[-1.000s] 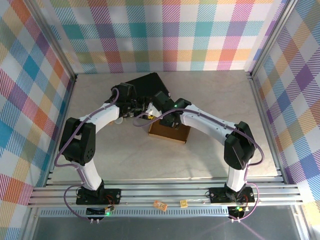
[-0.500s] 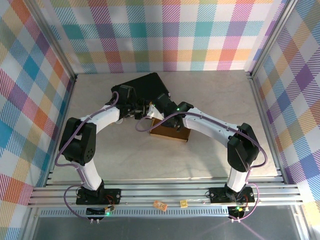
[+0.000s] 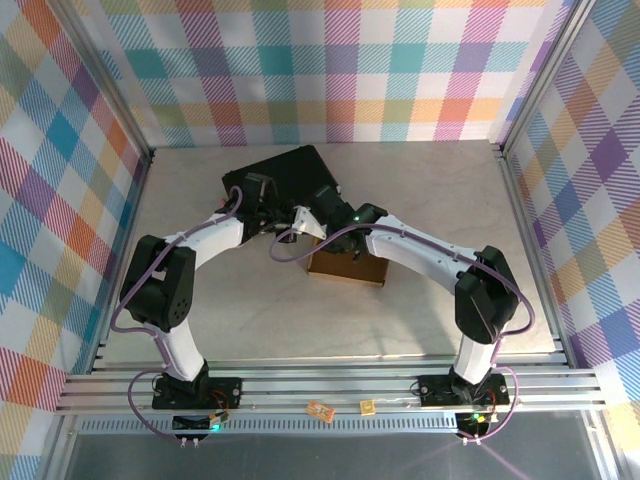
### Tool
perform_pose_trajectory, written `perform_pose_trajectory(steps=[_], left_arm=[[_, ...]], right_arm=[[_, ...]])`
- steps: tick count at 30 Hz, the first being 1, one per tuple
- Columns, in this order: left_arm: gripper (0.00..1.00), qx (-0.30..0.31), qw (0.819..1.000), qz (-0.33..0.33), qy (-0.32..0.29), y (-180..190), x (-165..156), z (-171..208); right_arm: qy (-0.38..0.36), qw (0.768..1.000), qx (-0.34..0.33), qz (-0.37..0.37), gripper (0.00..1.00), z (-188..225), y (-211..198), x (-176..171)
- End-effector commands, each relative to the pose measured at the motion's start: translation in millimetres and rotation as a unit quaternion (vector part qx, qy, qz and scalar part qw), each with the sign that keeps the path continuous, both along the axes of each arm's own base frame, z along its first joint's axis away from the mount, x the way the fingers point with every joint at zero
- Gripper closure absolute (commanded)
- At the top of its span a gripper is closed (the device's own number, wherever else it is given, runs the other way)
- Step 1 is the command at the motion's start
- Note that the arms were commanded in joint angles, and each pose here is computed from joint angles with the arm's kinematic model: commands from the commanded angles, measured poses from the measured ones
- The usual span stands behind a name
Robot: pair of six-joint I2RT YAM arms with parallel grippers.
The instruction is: Fold the paper box
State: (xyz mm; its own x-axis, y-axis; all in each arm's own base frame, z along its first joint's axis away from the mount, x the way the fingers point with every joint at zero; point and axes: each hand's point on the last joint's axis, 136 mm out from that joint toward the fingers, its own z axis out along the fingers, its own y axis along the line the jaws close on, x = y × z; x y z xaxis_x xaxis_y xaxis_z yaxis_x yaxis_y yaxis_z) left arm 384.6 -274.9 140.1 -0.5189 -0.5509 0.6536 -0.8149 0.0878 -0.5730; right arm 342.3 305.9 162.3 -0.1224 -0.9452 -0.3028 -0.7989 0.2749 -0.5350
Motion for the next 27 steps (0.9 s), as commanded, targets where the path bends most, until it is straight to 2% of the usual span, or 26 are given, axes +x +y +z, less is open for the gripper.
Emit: perform_pose_trajectory(steps=[1,5,7,9,12,14,16,19,21,22,24,26,27], left_arm=[[1.0,-0.027,0.999,-0.038,-0.014,-16.0,-9.8,12.9],[1.0,-0.019,0.999,-0.041,-0.017,-13.0,-10.1,10.9],[1.0,-0.013,0.999,-0.045,-0.018,-11.6,-10.8,10.2],[1.0,-0.01,0.999,-0.048,-0.024,-11.2,-9.8,11.2],[1.0,-0.004,0.998,-0.052,-0.032,-9.8,-8.2,12.3],[1.0,0.0,0.998,-0.054,-0.031,-9.2,-7.7,12.1],[1.0,0.005,0.997,-0.063,-0.044,-9.4,-7.1,11.5],[1.0,0.011,0.996,-0.071,-0.051,-9.7,-5.6,14.1],[1.0,0.014,0.996,-0.074,-0.052,-9.7,-4.6,14.6],[1.0,0.015,0.996,-0.076,-0.053,-10.3,-4.7,14.8],[1.0,0.019,0.995,-0.078,-0.054,-9.9,-4.2,15.0],[1.0,0.023,0.995,-0.08,-0.054,-9.8,-4.9,15.0],[1.0,0.024,0.995,-0.08,-0.054,-9.2,-4.9,15.0]], right_arm=[[0.03,0.996,0.081,0.022,0.81,21.4,26.3,-14.6],[0.048,0.994,0.101,-0.018,0.69,26.6,13.1,-12.7],[0.04,0.991,0.122,-0.047,0.6,41.4,5.1,-8.2],[0.035,0.979,0.172,-0.102,0.5,69.9,-10.2,-2.5],[0.034,0.945,0.263,-0.192,0.35,116.2,-42.5,-0.9],[0.035,0.912,0.321,-0.254,0.26,141.1,-70.0,-2.8],[0.031,0.868,0.368,-0.33,0.17,158.0,-106.6,-0.6],[0.063,0.768,0.427,-0.473,0.14,157.9,-173.6,4.8],[0.131,0.684,0.463,-0.548,0.15,142.0,-202.9,7.9],[0.165,0.645,0.474,-0.577,0.15,131.7,-212.0,10.2],[0.255,0.544,0.493,-0.629,0.17,107.9,-223.2,15.5],[0.341,0.46,0.499,-0.65,0.21,89.7,-219.1,18.2],[0.374,0.427,0.495,-0.658,0.23,79.6,-216.3,20.0]])
